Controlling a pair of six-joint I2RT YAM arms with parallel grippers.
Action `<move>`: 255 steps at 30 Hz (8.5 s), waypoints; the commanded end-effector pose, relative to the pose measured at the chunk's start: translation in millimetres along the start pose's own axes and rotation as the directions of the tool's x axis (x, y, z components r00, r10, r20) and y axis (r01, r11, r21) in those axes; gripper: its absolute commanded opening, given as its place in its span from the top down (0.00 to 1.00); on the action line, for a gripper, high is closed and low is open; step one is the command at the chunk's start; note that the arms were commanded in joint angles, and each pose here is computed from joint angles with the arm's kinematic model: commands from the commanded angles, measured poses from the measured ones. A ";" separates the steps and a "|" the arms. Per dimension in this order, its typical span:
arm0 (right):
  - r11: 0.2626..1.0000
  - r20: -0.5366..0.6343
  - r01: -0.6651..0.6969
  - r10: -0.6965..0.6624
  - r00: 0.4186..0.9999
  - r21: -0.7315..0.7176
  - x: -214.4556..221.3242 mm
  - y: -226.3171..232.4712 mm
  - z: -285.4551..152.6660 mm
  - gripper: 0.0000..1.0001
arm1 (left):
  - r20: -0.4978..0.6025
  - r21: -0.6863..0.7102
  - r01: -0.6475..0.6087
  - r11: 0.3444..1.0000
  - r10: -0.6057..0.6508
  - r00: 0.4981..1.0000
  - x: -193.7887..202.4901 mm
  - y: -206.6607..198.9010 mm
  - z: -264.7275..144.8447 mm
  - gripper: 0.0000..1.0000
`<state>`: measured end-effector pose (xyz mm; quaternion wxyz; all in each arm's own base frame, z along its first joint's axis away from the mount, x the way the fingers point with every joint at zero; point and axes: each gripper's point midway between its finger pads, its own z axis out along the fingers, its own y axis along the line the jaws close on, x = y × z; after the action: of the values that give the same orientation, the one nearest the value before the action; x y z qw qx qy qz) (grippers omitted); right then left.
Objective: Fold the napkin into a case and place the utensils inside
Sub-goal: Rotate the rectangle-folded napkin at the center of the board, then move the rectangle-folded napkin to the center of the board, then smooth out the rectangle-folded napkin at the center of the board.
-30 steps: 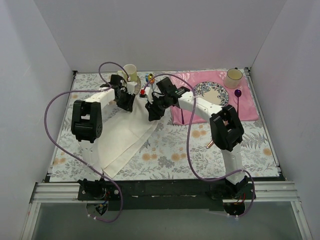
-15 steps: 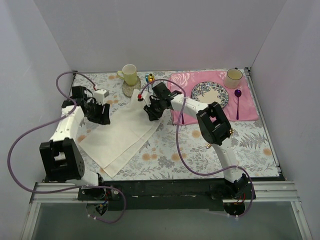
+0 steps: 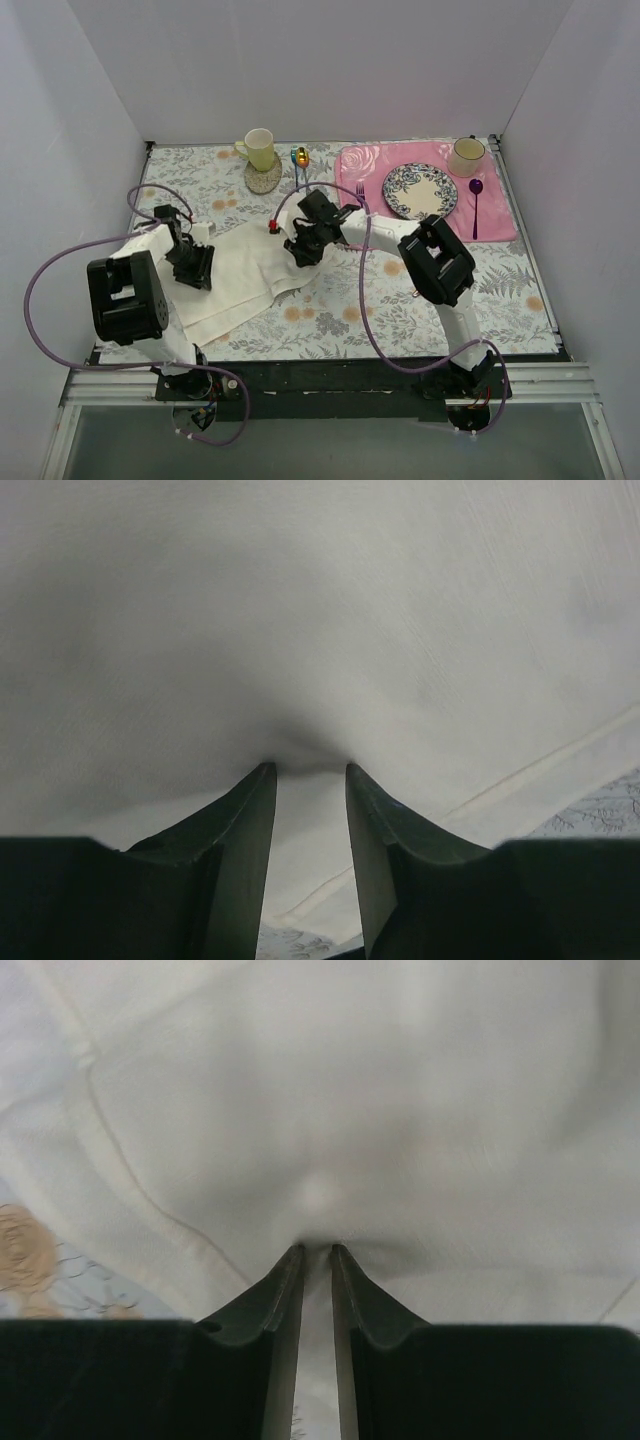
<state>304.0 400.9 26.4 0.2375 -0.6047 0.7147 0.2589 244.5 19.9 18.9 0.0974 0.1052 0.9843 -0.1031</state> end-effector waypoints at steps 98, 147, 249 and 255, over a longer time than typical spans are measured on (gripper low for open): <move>0.895 -0.080 -0.446 0.444 0.892 -0.007 45.0 43.0 -101.9 0.58 | 0.367 -0.057 0.330 0.942 -0.288 0.885 17.1 103.4 -90.5 0.63; 0.838 -0.138 -0.543 0.545 0.827 0.053 79.9 37.2 -91.4 0.39 | 0.349 -0.061 0.454 0.889 -0.407 0.844 15.1 115.0 -75.4 0.62; 0.833 -0.084 -0.552 0.548 0.833 -0.043 54.3 39.9 -93.1 0.99 | 0.268 -0.283 0.330 0.901 -0.256 0.929 22.2 118.8 -51.9 0.66; 0.830 -0.092 -0.555 0.550 0.830 -0.045 55.6 40.8 -91.5 0.99 | 0.248 -0.286 0.323 0.902 -0.256 0.934 25.5 119.3 -39.5 0.70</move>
<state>245.9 297.1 41.9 0.0845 -0.3820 0.8693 0.3020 239.0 147.8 33.9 0.1943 -0.0751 0.9777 0.0276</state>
